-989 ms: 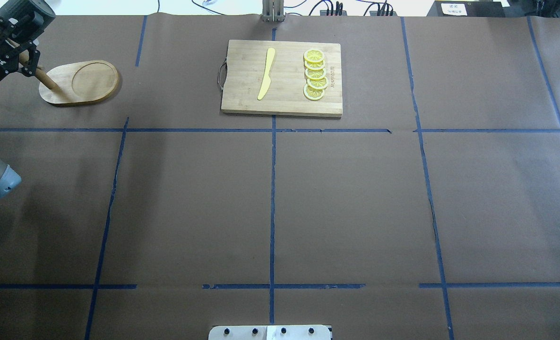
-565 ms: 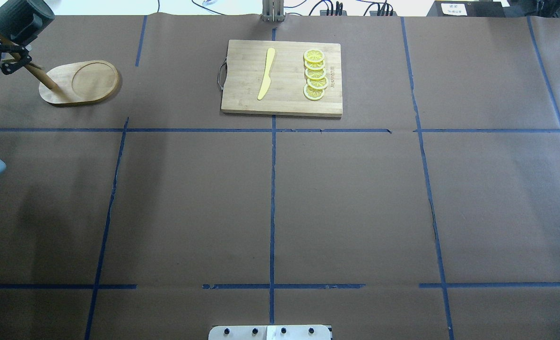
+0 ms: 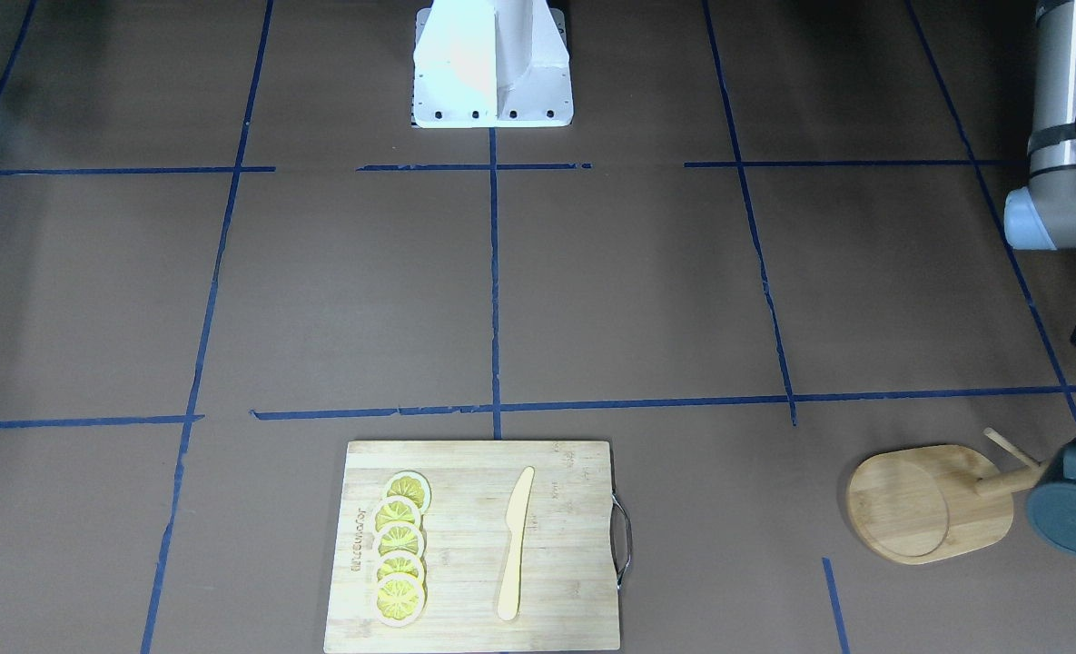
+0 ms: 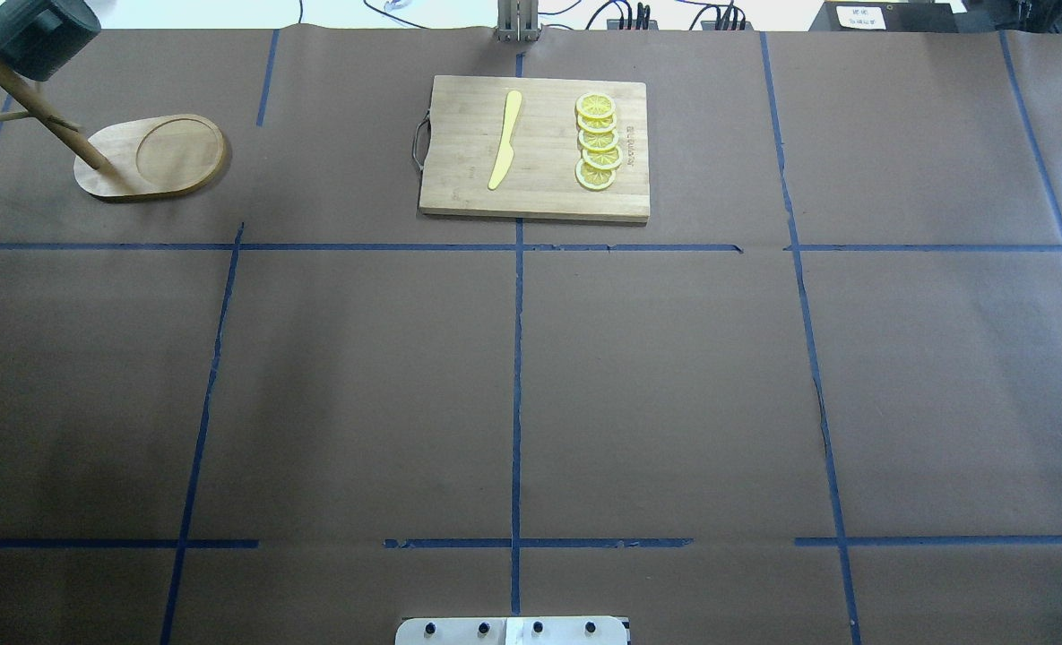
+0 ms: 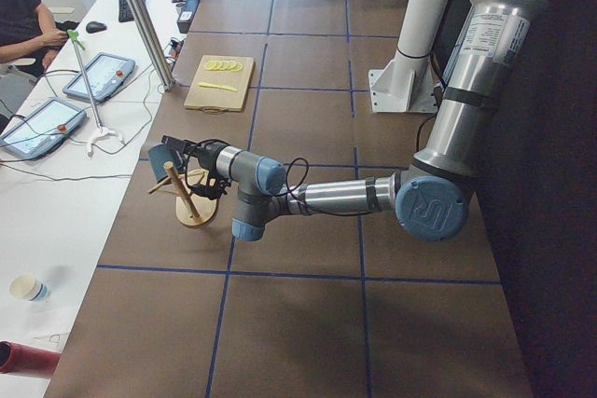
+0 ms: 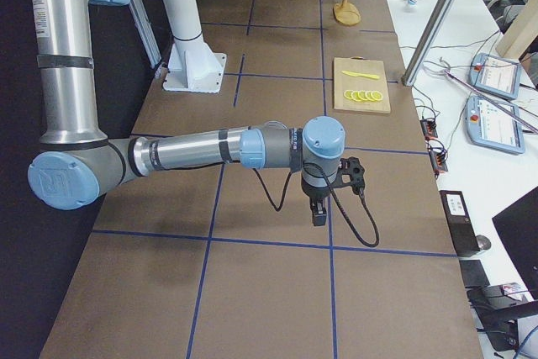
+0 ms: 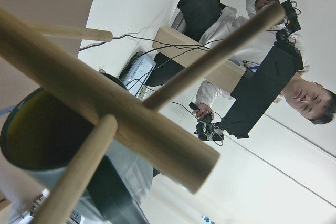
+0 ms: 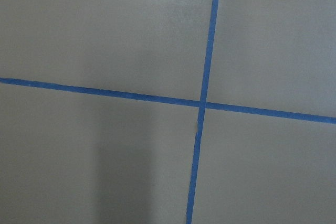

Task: Hang cup on storage rack
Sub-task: 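Tilt the mug with the left gripper and hook its handle onto a rack peg, then release the mug with the left gripper and pull back from the rack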

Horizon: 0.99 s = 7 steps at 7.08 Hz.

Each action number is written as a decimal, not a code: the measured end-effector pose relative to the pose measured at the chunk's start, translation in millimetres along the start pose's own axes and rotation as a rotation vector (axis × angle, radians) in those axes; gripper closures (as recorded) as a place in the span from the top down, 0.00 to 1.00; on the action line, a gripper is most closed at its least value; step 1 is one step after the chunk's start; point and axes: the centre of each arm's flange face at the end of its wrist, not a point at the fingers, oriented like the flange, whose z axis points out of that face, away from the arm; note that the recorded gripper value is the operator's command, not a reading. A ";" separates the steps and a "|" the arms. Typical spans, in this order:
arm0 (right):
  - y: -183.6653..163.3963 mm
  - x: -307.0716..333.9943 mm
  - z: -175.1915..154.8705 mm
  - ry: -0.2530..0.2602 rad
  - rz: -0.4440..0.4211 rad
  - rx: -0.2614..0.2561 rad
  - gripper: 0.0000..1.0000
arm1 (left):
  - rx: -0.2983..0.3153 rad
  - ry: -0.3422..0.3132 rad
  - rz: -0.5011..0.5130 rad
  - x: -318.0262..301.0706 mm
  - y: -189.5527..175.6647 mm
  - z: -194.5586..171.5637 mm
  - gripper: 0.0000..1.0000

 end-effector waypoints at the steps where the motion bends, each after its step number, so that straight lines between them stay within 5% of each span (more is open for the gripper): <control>1: 0.5 0.5 0.5 0.000 0.001 -0.001 0.99 | 0.007 -0.011 -0.026 0.3 10.4 -15.6 1.00; 4: 1.3 1.3 1.4 0.000 0.003 -0.003 0.99 | 0.033 -0.066 -0.033 1.6 25.0 -34.4 1.00; 7: 7.7 8.3 9.9 -0.010 0.024 -0.023 0.99 | 0.106 -0.110 0.278 17.3 32.1 -26.5 1.00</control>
